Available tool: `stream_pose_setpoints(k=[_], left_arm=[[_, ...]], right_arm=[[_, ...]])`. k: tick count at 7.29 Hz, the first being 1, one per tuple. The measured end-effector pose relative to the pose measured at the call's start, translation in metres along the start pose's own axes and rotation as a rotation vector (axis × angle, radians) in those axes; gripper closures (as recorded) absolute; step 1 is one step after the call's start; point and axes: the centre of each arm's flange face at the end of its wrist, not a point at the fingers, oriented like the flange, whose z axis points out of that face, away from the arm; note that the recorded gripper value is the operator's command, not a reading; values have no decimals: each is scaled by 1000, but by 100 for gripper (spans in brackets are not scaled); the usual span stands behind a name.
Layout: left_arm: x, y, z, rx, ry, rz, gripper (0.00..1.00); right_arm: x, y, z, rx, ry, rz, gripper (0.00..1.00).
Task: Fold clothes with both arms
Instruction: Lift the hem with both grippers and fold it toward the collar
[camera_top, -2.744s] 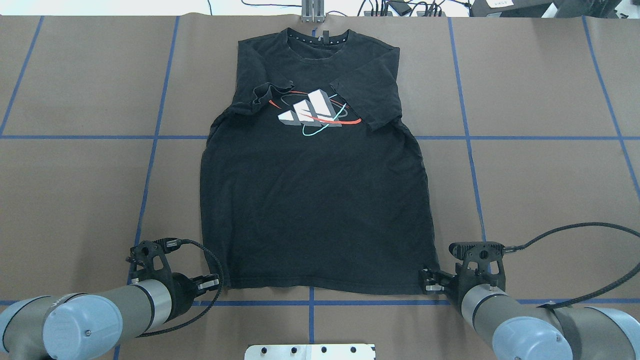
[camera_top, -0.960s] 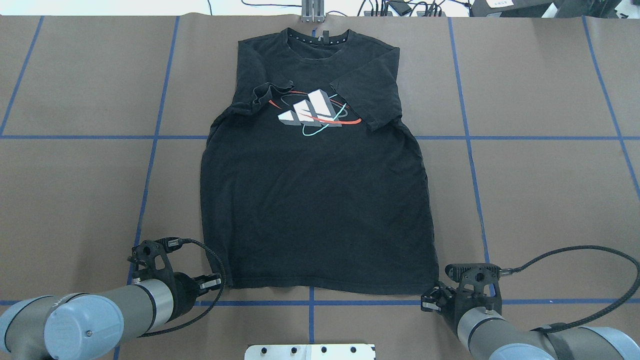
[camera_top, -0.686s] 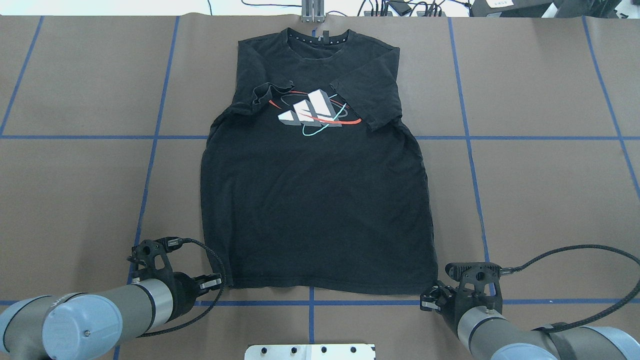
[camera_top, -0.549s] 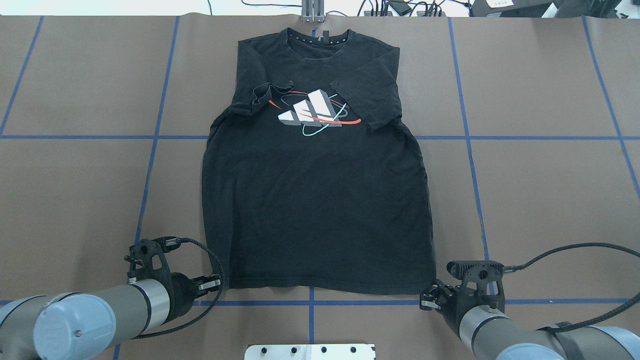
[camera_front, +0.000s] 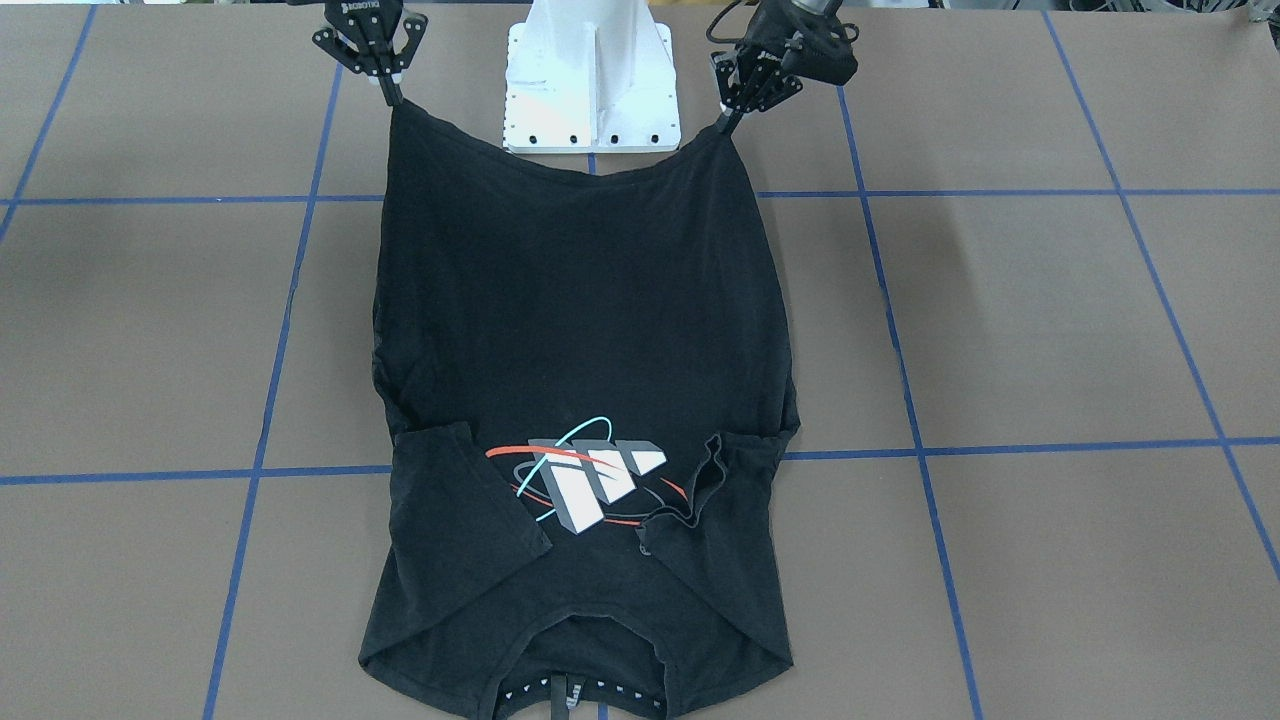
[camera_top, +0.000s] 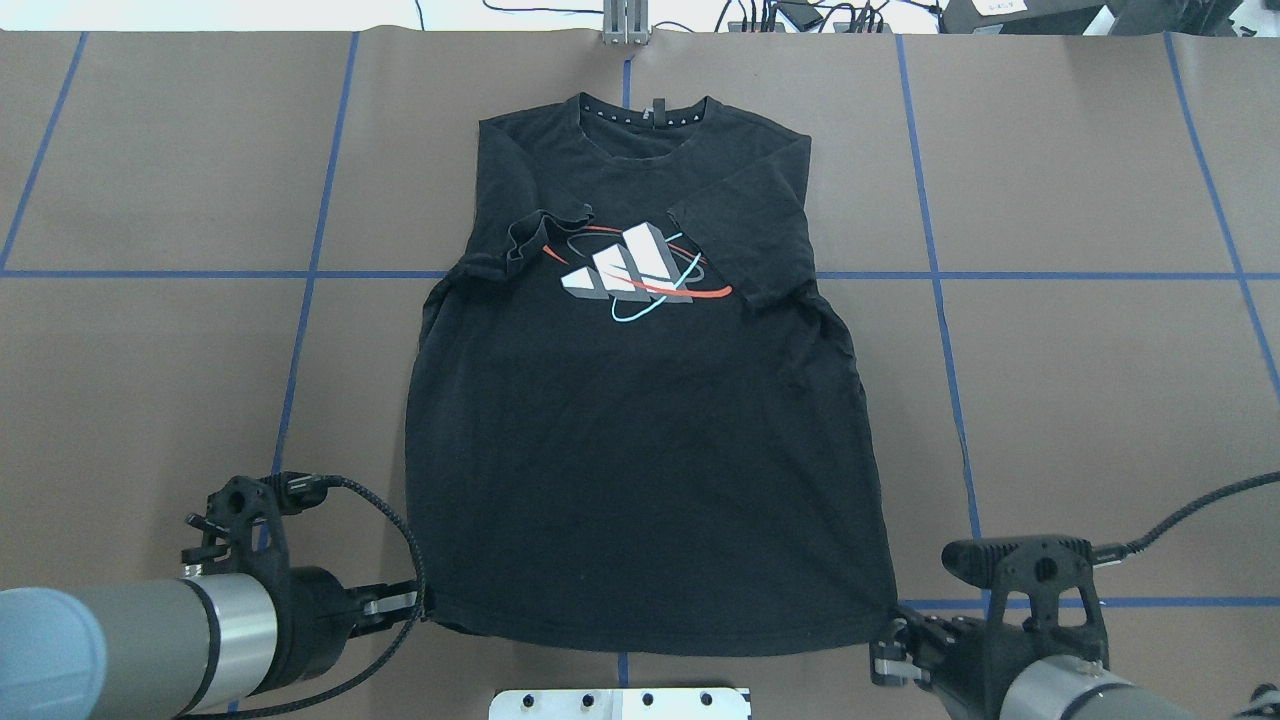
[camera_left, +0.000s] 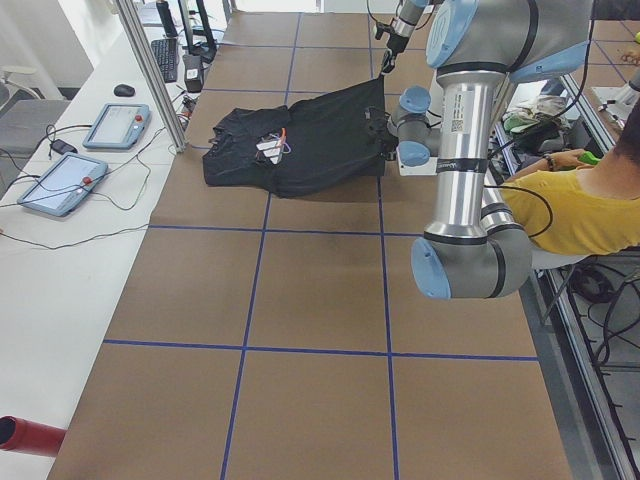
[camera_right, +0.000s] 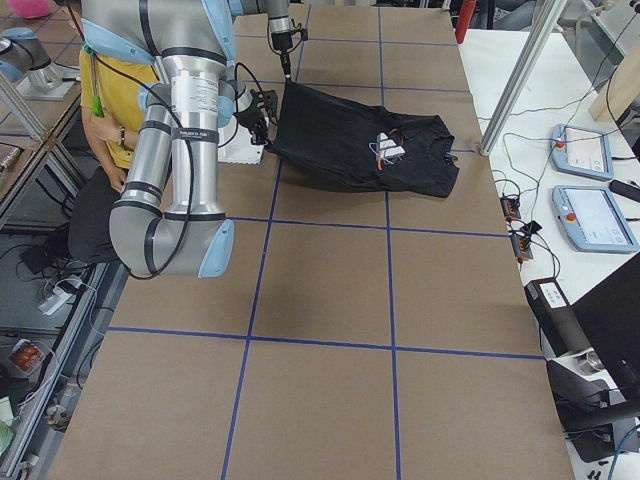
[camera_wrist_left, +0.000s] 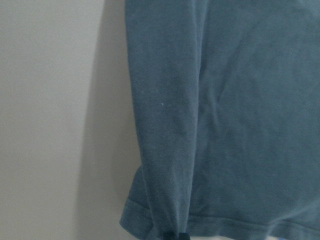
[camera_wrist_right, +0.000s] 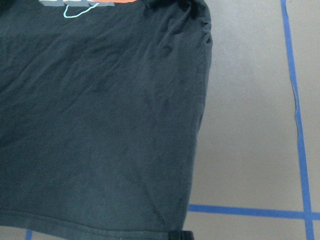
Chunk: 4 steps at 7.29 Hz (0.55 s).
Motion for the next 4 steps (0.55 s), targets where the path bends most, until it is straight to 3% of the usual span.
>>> stream_pose_setpoints(k=[2, 3, 4], left_arm=[[9, 34, -49, -126, 33, 4, 100], [13, 50, -69, -181, 52, -13, 100], [15, 51, -80, -189, 56, -28, 100]], right_arm=[[-9, 28, -44, -110, -55, -40, 100], [-12, 41, -55, -142, -77, -39, 100], [-14, 39, -60, -135, -88, -24, 100]])
